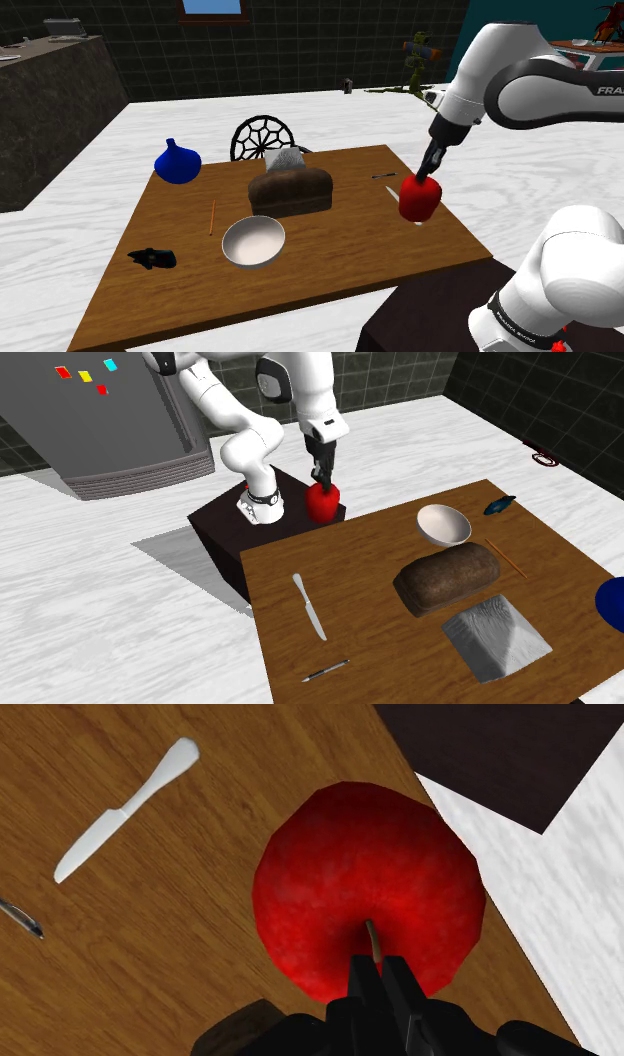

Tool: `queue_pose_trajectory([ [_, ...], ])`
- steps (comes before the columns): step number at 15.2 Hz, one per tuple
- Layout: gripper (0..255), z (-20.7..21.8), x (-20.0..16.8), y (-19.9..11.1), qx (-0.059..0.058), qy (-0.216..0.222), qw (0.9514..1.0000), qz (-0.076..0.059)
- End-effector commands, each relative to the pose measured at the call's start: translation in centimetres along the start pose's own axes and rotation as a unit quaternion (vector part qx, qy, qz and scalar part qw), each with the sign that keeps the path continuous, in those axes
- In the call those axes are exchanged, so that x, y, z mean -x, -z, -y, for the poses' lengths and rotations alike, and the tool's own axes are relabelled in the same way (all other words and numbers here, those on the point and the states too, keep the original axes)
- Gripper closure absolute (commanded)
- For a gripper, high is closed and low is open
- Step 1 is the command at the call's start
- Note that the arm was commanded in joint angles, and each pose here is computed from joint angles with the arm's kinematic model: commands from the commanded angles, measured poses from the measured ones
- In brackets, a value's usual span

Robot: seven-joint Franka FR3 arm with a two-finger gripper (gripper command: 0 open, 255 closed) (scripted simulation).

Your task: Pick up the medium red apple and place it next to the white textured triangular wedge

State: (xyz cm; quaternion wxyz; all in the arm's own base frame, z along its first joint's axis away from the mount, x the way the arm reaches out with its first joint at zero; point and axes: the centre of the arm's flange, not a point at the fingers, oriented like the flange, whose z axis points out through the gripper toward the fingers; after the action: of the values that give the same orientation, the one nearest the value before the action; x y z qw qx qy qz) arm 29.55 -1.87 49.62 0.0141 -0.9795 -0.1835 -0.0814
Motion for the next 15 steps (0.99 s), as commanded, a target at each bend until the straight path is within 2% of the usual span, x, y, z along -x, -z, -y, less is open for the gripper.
queue_pose_trajectory([
  [1,255,0.0,-0.2,1.2,0.000,0.000,1.0000,0.000],
  [10,255,0.0,-0.9,5.6,0.000,0.000,1.0000,0.000],
  [15,255,-4.0,-6.1,4.7,0.000,0.000,1.0000,0.000],
])
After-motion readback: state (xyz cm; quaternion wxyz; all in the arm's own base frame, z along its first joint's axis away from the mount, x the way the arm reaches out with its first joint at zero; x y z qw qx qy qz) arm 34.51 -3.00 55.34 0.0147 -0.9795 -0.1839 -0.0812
